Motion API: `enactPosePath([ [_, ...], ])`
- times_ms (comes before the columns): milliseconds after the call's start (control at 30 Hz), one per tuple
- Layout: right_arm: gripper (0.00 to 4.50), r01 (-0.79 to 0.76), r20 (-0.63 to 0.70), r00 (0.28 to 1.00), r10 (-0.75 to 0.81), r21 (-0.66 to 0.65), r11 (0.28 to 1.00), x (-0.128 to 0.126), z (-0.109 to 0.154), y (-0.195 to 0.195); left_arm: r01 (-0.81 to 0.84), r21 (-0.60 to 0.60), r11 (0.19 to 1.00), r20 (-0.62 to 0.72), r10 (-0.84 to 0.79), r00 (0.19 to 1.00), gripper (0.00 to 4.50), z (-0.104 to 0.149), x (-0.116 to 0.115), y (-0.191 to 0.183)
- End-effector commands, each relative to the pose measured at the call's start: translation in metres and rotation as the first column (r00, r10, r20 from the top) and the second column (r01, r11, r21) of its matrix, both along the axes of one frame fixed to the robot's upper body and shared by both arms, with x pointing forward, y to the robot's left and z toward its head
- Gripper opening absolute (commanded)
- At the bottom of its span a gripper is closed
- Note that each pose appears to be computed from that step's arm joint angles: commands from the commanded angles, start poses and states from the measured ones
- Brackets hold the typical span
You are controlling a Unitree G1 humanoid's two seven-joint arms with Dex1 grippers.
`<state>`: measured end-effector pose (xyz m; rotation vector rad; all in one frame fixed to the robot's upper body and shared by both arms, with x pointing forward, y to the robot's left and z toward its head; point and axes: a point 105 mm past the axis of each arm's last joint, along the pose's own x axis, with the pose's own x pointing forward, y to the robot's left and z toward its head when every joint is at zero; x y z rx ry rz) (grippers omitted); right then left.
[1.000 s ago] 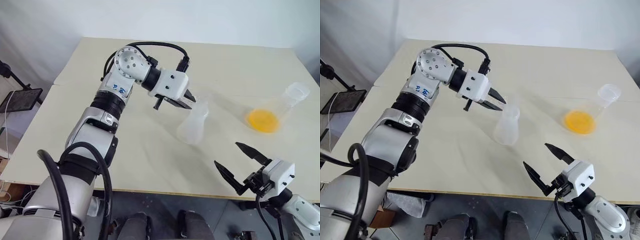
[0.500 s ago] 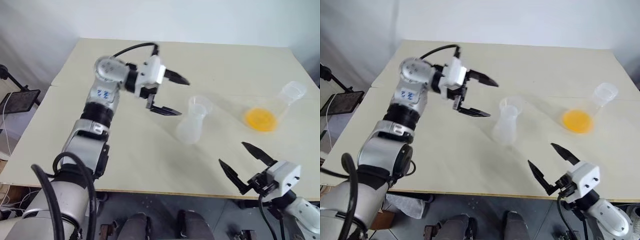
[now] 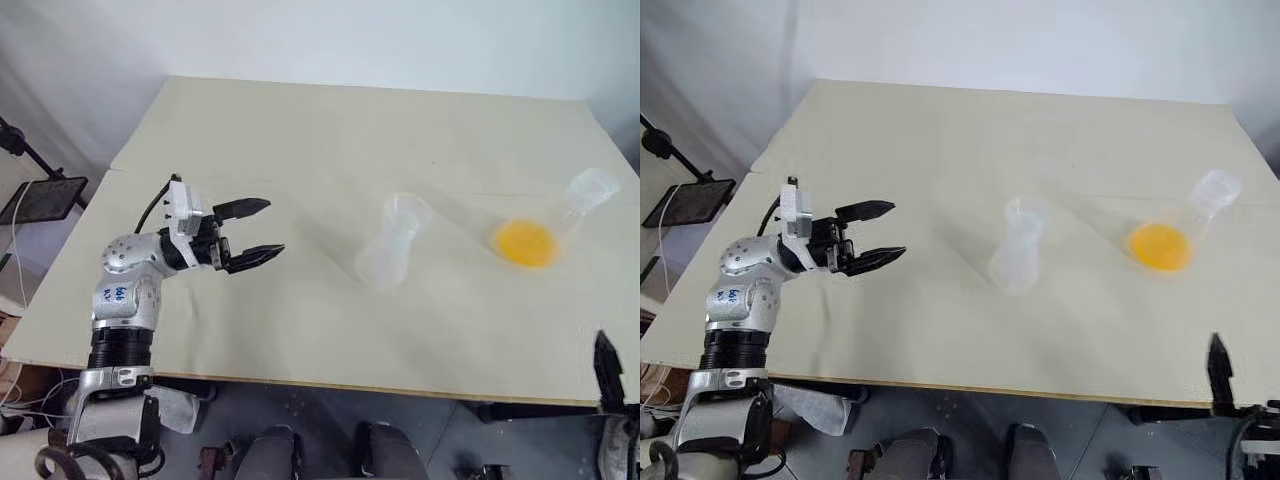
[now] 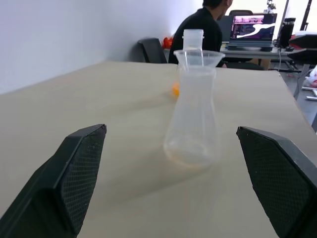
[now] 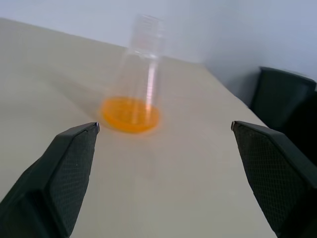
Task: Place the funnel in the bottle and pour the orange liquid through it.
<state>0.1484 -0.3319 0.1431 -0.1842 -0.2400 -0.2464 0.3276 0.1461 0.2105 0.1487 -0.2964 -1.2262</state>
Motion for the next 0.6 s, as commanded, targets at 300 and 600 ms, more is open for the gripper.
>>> enactPosePath([
  [300, 4.50, -0.019, -0.010, 1.000, 0.019, 0.075, 0.997, 0.080, 0.037, -0.033, 0.022, -0.015, 1.000, 0.009, -0.022, 1.000, 4.49, 0.009, -0.022, -0.017],
  [600, 4.50, -0.125, -0.047, 0.989, 0.137, 0.198, 0.972, 0.137, 0.055, -0.021, 0.014, -0.021, 1.000, -0.006, -0.014, 1.000, 4.49, 0.008, -0.034, -0.022],
])
